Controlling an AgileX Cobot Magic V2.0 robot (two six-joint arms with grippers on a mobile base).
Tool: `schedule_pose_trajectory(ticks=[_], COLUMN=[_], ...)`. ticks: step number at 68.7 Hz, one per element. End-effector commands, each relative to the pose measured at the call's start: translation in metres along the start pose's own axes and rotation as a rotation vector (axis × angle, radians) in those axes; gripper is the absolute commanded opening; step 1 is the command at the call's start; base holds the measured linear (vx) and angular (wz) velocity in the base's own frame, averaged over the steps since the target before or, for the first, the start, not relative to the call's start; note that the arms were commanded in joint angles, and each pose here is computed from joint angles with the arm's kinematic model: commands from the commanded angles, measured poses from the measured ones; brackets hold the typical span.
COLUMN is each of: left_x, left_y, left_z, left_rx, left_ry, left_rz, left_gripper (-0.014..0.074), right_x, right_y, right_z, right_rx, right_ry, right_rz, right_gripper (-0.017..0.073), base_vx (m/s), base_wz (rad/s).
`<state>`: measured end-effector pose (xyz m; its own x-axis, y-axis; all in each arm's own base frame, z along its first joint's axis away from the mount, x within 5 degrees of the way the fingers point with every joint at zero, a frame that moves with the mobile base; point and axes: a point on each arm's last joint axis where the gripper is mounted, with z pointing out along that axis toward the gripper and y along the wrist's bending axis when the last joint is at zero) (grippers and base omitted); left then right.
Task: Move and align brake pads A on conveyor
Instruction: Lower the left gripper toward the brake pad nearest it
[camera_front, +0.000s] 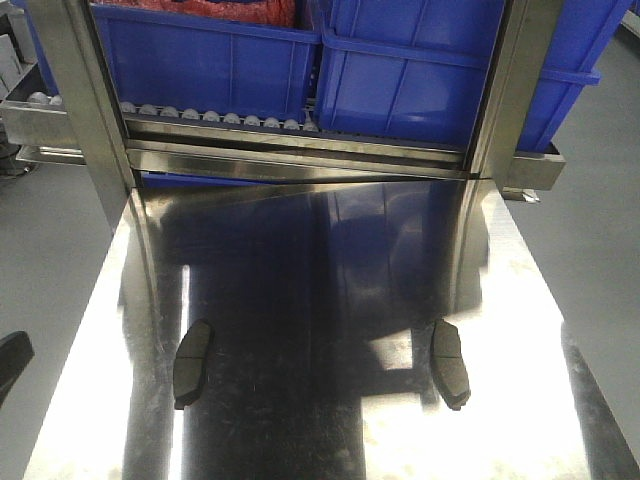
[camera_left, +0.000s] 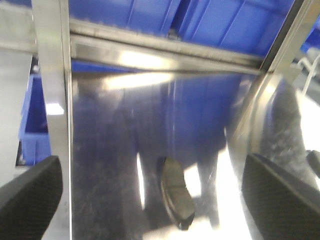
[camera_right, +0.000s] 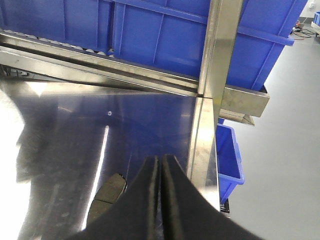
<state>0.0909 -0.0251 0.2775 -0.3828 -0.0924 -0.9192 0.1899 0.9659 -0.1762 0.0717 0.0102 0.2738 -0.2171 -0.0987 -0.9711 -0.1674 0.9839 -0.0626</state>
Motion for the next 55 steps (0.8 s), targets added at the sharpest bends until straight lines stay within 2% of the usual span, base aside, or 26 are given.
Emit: schedule_pose_trajectory(ticks=[1,8,20,34,55], left_x=[-0.018,-0.028,-0.044,-0.052,-0.048], left_y=[-0.006,-0.01,-0.018,-0.027,-0.044], left_z=[0.009,0.033,0.083,0.138,0.196], left_rx=[0.018,-0.003,-0.031,-0.048,-0.034], left_ry=[-0.016,0.075,0.227,0.442,0.727], left_rz=[-0.007,0.011,0.079,0.091,0.156], left_gripper=[0.0693,0.0667,0.0648,0.0637,0.0615], right_x=[-0.015,-0.015,-0.015,-0.015,-0.015], right_y=[0.0,0.0,0.0,0.0,0.0], right_z=[-0.003,-0.003,-0.003,-0.003,-0.003], right_rx=[0.0,0.0,0.0,0.0,0.0], right_ry=[-0.097,-0.097,-0.097,-0.097,-0.097], right_rz=[-0.02,-0.02,-0.02,-0.02,-0.02], right_gripper=[-0.0003,-0.0003,-0.0003,-0.0003,-0.0003], base_vx=[0.0,0.0,0.0,0.0,0.0], base_wz=[0.0,0.0,0.0,0.0,0.0])
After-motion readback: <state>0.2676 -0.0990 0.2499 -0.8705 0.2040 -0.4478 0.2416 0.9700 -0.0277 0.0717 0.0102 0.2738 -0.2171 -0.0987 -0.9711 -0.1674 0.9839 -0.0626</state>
